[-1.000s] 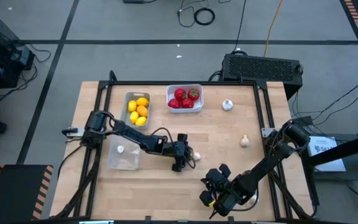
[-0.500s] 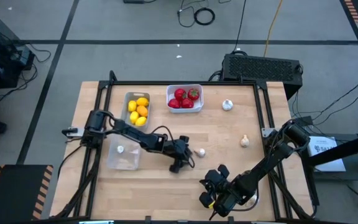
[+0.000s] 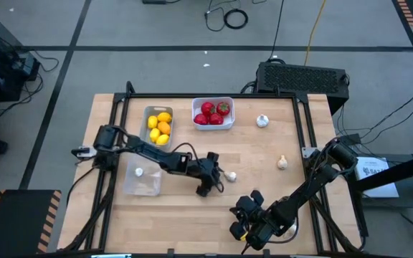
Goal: Sort produce into baskets
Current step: Put the white garlic into the transparent bin
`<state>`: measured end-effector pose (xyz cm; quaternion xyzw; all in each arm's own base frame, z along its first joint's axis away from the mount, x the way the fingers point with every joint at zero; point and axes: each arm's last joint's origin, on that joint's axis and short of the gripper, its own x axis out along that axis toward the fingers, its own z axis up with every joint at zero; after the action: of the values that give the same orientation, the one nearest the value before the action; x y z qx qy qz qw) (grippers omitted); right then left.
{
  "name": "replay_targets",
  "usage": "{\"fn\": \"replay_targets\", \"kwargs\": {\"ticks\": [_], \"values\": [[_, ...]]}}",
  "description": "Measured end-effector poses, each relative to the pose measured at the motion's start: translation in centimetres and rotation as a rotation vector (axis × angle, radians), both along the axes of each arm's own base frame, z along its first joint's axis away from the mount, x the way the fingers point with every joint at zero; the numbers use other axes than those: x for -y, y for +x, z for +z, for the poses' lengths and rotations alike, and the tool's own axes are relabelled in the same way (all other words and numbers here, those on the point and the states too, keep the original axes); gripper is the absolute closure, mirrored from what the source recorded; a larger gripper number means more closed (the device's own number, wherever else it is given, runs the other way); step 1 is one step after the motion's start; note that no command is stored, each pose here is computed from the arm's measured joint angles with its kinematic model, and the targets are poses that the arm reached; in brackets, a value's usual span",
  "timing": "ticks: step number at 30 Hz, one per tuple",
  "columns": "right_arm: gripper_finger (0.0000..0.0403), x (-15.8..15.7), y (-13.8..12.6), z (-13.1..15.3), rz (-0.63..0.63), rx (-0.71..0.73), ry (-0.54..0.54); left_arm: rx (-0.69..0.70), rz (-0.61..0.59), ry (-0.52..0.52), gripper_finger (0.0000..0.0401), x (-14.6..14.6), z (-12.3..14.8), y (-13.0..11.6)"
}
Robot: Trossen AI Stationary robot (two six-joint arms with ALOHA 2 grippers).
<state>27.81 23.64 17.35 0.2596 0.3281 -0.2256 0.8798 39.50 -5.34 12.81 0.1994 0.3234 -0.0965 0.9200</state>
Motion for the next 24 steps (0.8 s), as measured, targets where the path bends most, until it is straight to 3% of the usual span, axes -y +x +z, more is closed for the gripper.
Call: {"fn": "replay_targets", "kwargs": {"ticks": [11, 19, 24], "values": [[0.0403, 0.1, 0.1, 0.0, 0.02, -0.003, -0.019, 0.051, -0.016, -0.071, 0.0162, -2.3, 0.1, 0.7], [0.0403, 0.1, 0.3, 0.0, 0.021, 0.002, -0.018, 0.023, -0.018, -0.082, 0.0162, -2.2, -2.9, 2.0], [0.0403, 0.1, 0.3, 0.1, 0.034, 0.004, -0.025, 0.026, -0.015, -0.083, 0.0162, -2.1, -3.4, 2.4]]}}
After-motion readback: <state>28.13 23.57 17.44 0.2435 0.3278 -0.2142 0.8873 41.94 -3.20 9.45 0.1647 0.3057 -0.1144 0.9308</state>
